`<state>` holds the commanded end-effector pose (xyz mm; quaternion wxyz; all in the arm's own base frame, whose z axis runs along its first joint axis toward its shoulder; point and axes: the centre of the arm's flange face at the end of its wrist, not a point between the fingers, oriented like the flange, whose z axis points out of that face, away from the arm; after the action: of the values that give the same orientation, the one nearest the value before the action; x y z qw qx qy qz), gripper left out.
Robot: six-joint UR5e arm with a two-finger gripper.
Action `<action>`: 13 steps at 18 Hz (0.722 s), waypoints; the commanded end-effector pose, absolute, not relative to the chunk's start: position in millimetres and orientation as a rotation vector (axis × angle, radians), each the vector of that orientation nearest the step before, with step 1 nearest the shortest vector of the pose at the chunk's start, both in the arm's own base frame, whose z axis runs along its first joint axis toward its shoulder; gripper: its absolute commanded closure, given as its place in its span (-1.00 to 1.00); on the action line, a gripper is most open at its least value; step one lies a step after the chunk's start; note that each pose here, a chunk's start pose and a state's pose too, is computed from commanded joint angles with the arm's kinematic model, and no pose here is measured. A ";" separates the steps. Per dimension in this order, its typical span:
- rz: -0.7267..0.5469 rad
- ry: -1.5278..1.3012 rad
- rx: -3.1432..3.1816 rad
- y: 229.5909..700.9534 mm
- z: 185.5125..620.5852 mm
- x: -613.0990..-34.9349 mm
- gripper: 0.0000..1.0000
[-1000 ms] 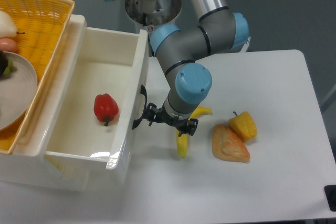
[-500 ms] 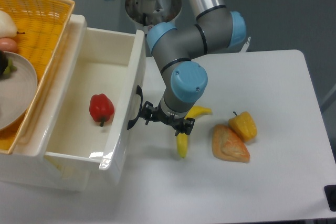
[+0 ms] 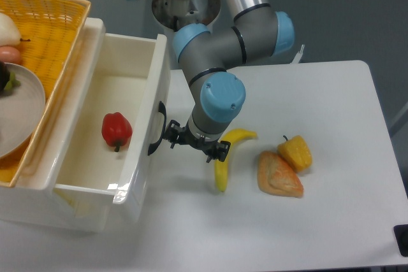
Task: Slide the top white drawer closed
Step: 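Push the drawer front with the gripper, sliding the drawer into the cabinet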
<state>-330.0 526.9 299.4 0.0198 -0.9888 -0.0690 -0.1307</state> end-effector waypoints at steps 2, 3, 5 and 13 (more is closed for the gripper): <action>-0.407 -0.205 -3.068 528.7 300.2 -326.4 -1.00; -0.409 -0.203 -3.069 529.1 300.1 -325.4 -1.00; -0.415 -0.194 -3.071 530.7 300.7 -321.6 -1.00; -0.407 -0.155 -3.070 535.1 313.5 -303.8 -1.00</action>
<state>-303.8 535.1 313.5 0.0203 -0.9899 -0.0500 -0.1313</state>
